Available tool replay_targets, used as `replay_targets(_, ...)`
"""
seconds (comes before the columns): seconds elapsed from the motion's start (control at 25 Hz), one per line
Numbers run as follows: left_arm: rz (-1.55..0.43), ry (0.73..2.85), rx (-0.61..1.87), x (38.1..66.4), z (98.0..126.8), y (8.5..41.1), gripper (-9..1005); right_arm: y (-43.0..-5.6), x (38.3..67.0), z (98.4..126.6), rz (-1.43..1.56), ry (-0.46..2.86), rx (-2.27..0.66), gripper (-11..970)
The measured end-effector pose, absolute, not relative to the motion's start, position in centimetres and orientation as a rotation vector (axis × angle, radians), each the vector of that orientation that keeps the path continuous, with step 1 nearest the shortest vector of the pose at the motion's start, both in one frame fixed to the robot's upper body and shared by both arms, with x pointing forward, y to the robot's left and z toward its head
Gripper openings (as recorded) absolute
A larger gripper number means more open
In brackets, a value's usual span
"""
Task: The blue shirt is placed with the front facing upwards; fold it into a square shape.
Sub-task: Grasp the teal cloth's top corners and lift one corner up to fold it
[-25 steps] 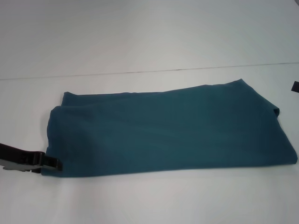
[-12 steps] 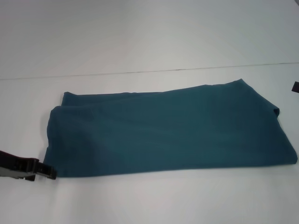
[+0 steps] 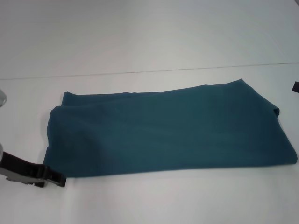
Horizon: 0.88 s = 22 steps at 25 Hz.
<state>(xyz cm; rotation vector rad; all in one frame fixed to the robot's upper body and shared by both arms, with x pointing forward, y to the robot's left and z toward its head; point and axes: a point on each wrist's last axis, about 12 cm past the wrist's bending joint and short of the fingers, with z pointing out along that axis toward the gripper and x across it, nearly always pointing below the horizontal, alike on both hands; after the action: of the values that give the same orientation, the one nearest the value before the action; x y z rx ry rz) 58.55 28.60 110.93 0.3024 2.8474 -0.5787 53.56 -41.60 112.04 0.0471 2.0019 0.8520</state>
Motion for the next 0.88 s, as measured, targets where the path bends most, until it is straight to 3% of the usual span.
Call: replay_targets(0.88, -0.539, 2.824, 0.300, 60.1, 110.9, 27.5, 672, -41.8, 53.6, 112.3, 0.850, 1.993, 0.050, 899)
